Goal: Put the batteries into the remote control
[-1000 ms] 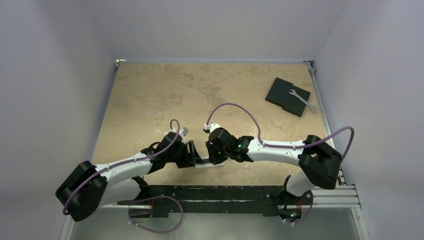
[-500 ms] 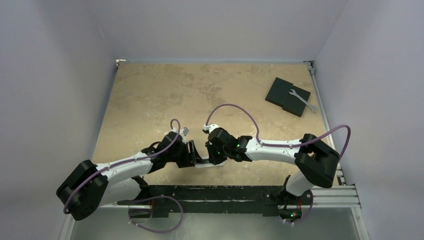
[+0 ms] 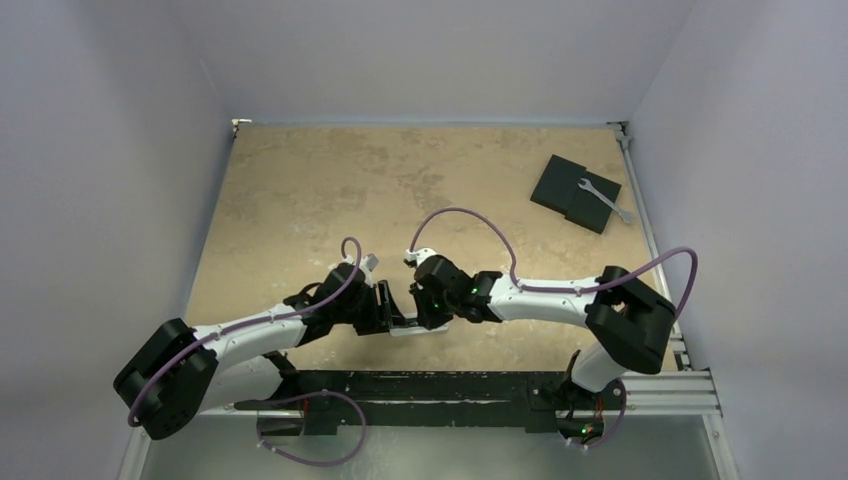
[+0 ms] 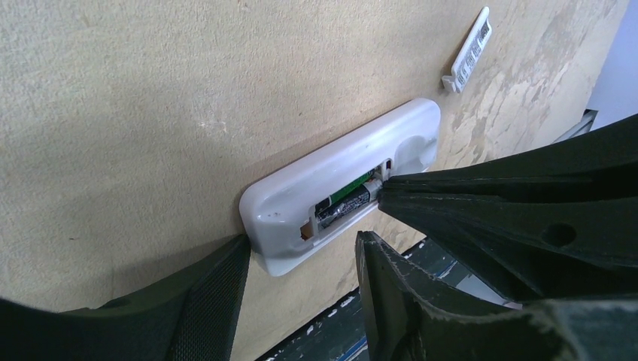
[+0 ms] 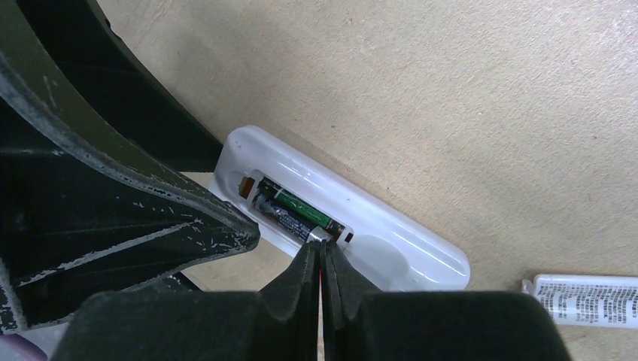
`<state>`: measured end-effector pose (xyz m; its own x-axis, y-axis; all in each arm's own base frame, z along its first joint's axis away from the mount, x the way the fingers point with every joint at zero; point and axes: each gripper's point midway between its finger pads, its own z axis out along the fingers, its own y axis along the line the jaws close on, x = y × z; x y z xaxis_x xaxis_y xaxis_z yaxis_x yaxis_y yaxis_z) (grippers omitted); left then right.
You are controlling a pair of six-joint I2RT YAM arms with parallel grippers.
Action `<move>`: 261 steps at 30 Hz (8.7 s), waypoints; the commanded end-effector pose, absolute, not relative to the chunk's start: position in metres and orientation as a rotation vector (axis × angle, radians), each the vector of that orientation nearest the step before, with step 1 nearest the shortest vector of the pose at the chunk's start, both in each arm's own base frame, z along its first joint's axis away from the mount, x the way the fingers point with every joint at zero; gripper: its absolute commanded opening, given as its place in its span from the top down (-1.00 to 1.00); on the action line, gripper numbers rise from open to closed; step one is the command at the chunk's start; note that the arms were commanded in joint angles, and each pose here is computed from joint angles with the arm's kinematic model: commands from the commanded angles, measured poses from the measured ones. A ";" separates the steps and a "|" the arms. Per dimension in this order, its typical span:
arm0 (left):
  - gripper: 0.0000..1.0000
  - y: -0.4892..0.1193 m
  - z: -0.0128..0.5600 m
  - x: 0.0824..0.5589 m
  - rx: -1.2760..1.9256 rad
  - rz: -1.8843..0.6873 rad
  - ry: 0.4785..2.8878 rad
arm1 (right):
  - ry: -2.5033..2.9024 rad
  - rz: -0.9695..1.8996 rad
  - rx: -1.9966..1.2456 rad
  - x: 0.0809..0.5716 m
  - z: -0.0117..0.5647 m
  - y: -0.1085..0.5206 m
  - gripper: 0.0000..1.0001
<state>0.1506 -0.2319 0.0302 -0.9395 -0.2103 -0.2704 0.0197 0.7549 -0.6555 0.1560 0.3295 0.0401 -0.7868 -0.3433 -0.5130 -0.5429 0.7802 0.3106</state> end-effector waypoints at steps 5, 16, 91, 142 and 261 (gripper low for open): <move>-0.07 -0.236 0.035 0.160 -0.094 -0.981 2.580 | 2.564 0.529 -0.704 0.161 0.027 0.328 0.86; -0.07 -0.236 0.034 0.160 -0.080 -0.976 2.581 | 2.591 0.313 -0.801 0.156 0.006 0.321 0.90; -0.25 -0.223 0.048 0.175 0.003 -0.792 2.575 | 2.368 0.064 0.151 0.204 0.087 0.231 -0.76; -0.26 -0.224 0.044 0.174 0.081 -0.784 2.583 | 2.404 0.069 0.700 0.215 0.042 0.232 -0.13; -0.37 -0.273 0.043 0.146 0.304 -0.966 2.649 | 2.515 0.179 0.044 0.182 0.054 0.215 1.00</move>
<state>0.1505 -0.2685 0.0343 -0.9374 0.1093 -0.3307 0.2906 0.7687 -0.5698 0.1803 0.2198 0.0465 -0.8318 0.0850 -0.5485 0.0049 0.9893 0.1459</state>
